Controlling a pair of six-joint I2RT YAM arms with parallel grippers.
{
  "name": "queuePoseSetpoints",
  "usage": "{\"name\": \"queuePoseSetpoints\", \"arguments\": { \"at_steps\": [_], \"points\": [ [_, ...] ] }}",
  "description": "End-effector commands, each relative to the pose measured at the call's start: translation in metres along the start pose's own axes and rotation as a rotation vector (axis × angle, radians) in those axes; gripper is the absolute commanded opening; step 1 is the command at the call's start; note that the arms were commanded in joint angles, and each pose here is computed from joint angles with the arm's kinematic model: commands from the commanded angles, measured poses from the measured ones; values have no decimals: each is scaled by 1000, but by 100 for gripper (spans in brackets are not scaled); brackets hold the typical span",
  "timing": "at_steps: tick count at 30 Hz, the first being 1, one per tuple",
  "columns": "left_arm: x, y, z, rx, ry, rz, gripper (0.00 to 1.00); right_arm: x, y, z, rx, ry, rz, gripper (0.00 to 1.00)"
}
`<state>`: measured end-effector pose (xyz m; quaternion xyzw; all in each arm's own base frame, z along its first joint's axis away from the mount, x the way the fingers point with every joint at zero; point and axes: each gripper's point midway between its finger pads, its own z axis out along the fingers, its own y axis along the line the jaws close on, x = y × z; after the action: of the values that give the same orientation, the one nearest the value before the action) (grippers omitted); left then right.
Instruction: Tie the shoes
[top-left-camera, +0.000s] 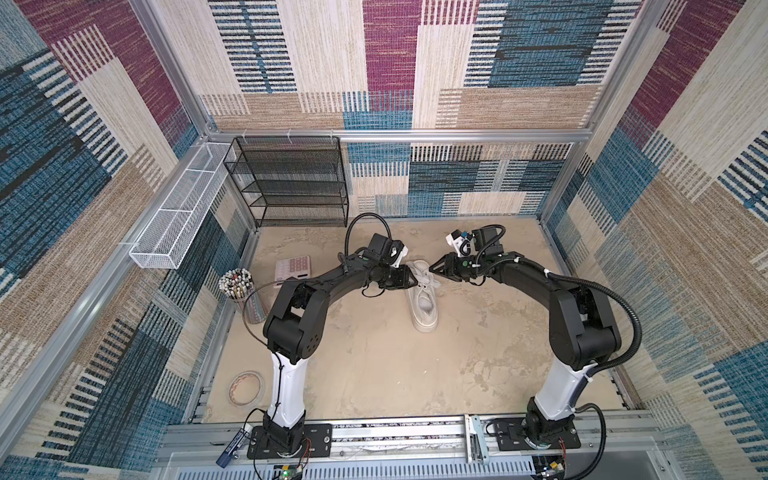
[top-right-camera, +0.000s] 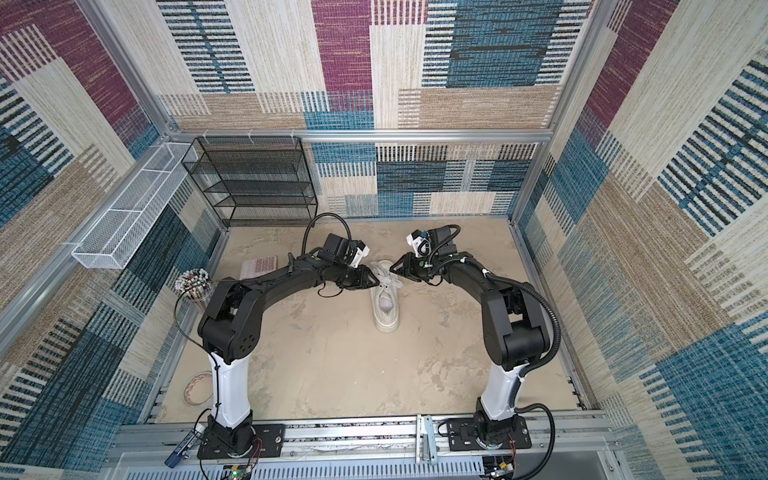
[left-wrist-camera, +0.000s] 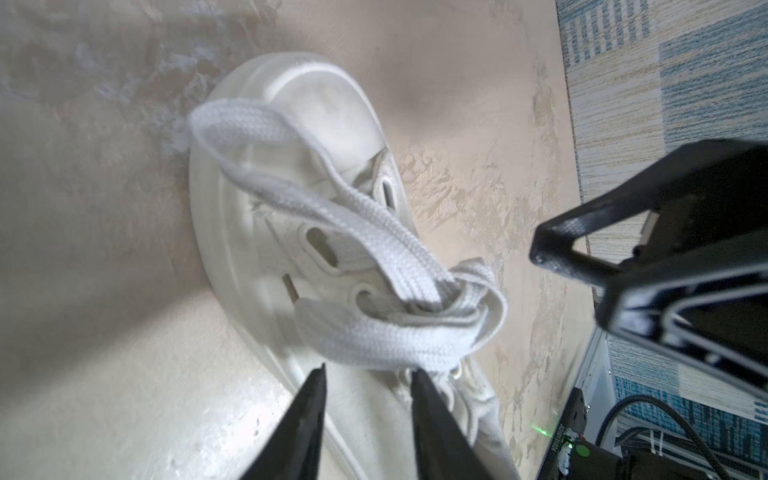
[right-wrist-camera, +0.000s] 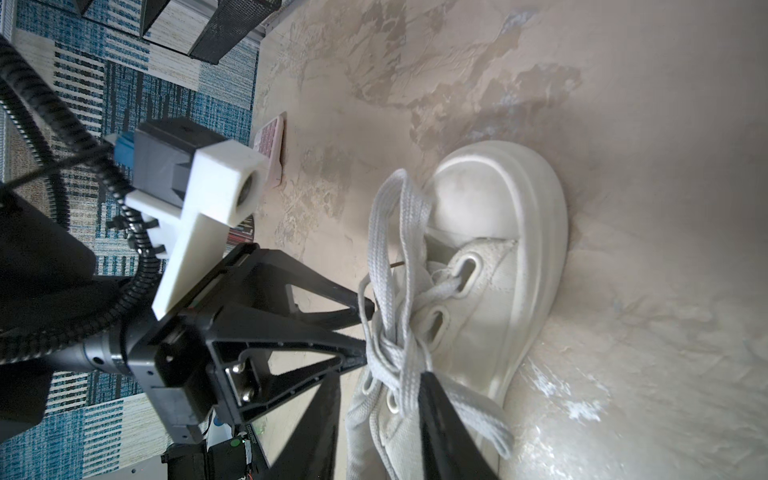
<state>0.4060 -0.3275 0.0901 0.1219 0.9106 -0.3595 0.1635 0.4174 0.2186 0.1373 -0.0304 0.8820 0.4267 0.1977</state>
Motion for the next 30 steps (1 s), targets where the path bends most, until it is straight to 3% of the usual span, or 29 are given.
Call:
{"name": "queuePoseSetpoints", "arguments": {
  "at_steps": [1, 9, 30],
  "points": [
    [-4, -1, 1, 11, -19, -5, 47, -3, 7, 1, -31, -5, -6, 35],
    [-4, 4, 2, -10, -36, -19, 37, -2, 10, 4, -57, 3, -2, 34],
    [-33, -1, 1, 16, -86, -28, 43, 8, 6, 16, -77, 32, 18, 32]
  ]
}}
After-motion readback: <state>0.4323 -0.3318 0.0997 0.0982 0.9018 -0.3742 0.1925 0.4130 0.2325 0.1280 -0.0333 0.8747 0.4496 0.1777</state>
